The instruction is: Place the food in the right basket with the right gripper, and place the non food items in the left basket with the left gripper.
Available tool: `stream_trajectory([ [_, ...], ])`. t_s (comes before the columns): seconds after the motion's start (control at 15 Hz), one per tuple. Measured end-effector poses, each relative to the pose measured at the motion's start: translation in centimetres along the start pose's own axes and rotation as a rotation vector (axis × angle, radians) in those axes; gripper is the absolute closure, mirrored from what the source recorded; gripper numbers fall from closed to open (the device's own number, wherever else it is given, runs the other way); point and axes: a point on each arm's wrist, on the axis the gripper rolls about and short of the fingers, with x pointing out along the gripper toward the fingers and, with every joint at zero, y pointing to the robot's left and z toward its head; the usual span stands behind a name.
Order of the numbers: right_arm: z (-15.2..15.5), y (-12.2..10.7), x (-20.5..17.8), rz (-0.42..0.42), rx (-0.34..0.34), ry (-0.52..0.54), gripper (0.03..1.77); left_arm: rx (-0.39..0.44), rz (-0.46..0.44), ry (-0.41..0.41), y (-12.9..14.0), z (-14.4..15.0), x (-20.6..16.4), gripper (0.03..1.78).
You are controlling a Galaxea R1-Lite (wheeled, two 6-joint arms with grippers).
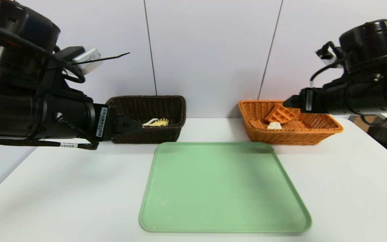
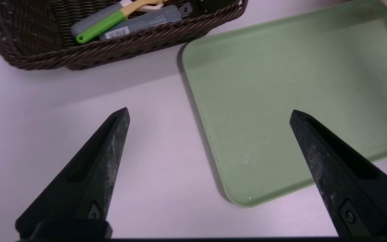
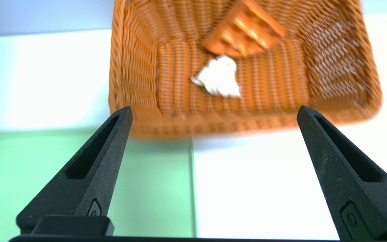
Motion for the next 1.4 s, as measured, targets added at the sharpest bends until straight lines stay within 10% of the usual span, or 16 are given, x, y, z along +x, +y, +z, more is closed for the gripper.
stream_trajectory([
  [0.67, -8.0, -6.8, -15.4, 0.036, -0.013, -0.154, 0.11, -0.007, 0.372, 0.039, 3.2, -5.6, -6.0, 0.12],
  [1.4, -16.4, -11.4, -23.4, -0.03, 0.024, -0.225, 0.11, -0.176, 0.613, -0.03, 6.9, -17.5, -13.2, 0.12],
])
